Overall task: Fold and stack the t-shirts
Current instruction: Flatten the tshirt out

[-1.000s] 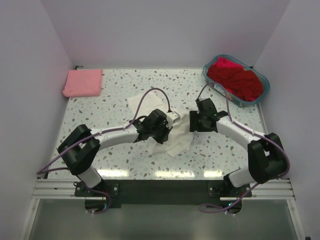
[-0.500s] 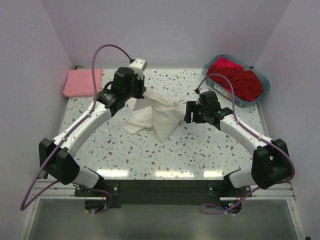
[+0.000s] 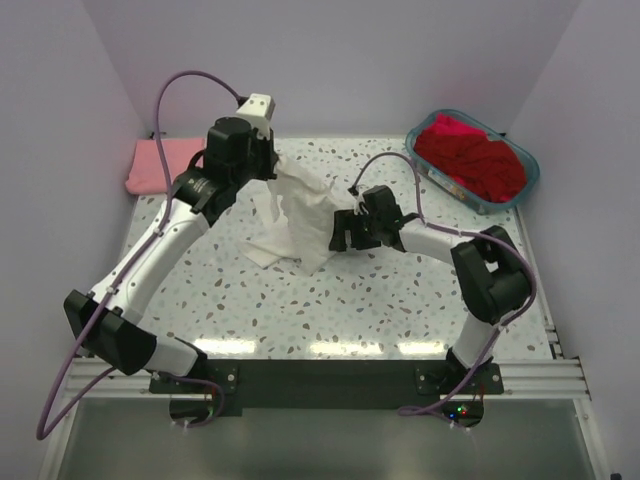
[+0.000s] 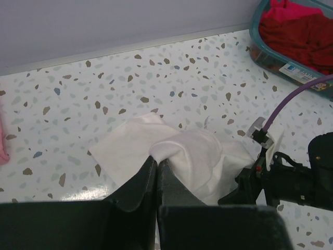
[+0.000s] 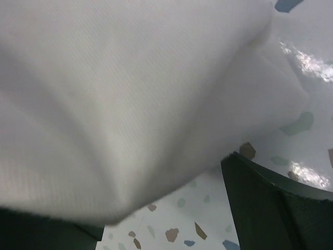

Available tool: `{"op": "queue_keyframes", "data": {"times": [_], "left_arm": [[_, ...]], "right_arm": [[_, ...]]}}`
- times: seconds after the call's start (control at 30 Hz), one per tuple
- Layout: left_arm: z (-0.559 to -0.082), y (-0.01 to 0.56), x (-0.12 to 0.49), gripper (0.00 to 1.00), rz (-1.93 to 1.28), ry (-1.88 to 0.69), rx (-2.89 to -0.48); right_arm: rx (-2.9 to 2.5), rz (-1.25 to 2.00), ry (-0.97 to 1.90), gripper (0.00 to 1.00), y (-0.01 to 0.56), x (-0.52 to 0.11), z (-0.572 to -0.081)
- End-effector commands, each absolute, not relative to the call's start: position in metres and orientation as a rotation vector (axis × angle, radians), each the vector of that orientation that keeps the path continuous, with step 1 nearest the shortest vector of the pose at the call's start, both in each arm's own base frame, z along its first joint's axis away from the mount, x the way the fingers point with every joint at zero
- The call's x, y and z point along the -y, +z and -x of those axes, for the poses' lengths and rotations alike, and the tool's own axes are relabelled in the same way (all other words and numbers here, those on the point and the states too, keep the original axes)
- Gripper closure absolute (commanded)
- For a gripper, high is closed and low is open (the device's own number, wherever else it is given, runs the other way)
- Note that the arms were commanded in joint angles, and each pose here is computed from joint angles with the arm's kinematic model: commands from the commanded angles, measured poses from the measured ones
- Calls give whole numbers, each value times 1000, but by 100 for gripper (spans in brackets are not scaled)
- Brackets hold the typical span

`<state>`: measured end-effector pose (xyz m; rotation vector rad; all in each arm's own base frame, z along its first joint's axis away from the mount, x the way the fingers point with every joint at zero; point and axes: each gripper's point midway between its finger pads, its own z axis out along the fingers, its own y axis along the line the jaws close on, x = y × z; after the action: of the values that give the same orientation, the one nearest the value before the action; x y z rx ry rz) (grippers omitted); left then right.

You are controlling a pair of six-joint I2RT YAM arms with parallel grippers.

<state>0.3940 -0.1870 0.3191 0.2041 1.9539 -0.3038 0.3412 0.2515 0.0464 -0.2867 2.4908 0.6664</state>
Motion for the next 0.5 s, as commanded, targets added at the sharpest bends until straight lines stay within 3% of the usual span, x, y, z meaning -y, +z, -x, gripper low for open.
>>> {"op": "queue_keyframes", "data": {"times": [0.0, 0.17, 0.27, 0.37, 0.4, 0.47], "left_arm": [[-400, 358, 185, 100, -150, -327, -1867], [-405, 369, 182, 100, -129, -317, -1843], [-411, 376, 177, 100, -113, -303, -1832], [-421, 383, 166, 100, -83, -282, -1820], [-427, 387, 156, 100, -58, -266, -1812], [-442, 399, 136, 100, -4, -241, -1787]], "right_arm": [[-2308, 274, 842, 17, 72, -286, -371], [-2249, 250, 1030, 17, 71, -313, -374], [-2237, 248, 1106, 25, 70, -322, -373], [-2218, 276, 1122, 58, 79, -327, -376], [-2223, 287, 1101, 80, 83, -326, -378], [-2239, 316, 929, 100, 100, -310, -391]]}}
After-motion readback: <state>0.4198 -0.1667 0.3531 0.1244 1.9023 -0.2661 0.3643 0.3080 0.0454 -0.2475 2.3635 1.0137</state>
